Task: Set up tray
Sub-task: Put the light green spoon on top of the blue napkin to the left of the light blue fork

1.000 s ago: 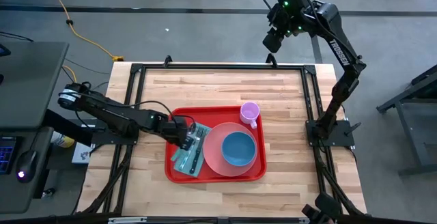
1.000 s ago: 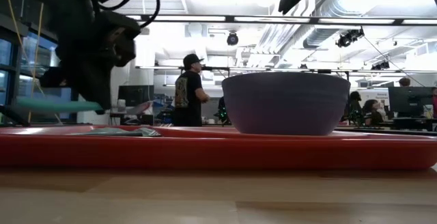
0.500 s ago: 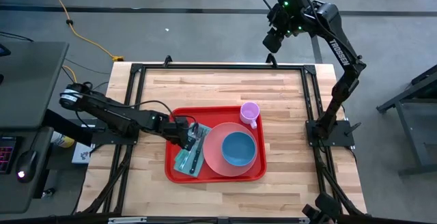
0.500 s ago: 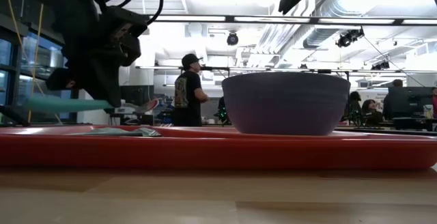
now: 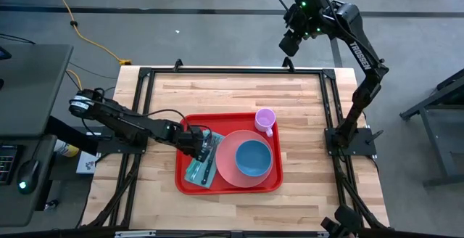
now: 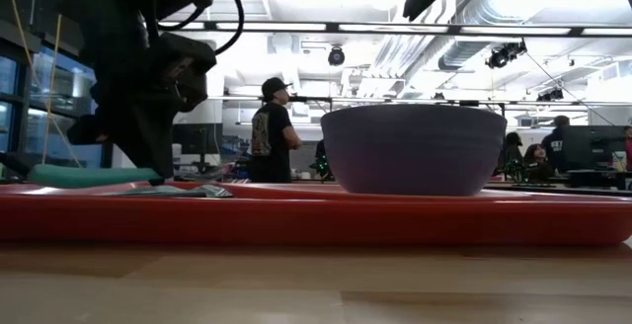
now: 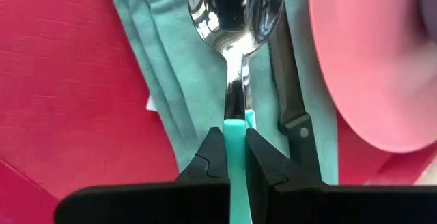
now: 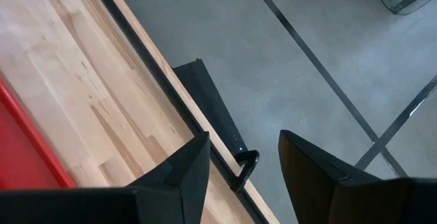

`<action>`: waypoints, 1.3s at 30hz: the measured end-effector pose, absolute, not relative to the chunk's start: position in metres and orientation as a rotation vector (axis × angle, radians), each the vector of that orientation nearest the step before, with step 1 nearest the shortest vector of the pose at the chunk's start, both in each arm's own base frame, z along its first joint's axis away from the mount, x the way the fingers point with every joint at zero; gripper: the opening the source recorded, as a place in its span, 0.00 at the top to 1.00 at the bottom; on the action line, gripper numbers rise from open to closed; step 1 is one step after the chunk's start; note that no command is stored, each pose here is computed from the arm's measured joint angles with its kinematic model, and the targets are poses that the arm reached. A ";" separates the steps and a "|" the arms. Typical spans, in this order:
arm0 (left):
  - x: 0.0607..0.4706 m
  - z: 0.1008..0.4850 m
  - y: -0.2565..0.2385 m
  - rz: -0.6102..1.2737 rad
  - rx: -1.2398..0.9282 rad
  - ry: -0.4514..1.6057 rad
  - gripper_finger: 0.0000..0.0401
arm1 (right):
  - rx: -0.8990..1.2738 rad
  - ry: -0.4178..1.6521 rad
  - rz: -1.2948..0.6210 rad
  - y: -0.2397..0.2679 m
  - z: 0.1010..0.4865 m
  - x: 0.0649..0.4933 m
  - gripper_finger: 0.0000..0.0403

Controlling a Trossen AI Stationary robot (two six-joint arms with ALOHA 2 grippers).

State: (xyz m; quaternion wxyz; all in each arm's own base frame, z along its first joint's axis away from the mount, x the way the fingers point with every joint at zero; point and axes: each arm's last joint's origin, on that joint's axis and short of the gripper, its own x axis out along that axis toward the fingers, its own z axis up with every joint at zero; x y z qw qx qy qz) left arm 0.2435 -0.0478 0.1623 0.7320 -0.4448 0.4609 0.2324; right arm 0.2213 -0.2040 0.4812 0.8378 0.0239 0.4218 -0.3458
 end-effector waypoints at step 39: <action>0.243 0.146 -0.046 0.687 -1.000 1.037 0.90 | 0.044 0.906 -0.727 -0.204 0.481 0.221 0.62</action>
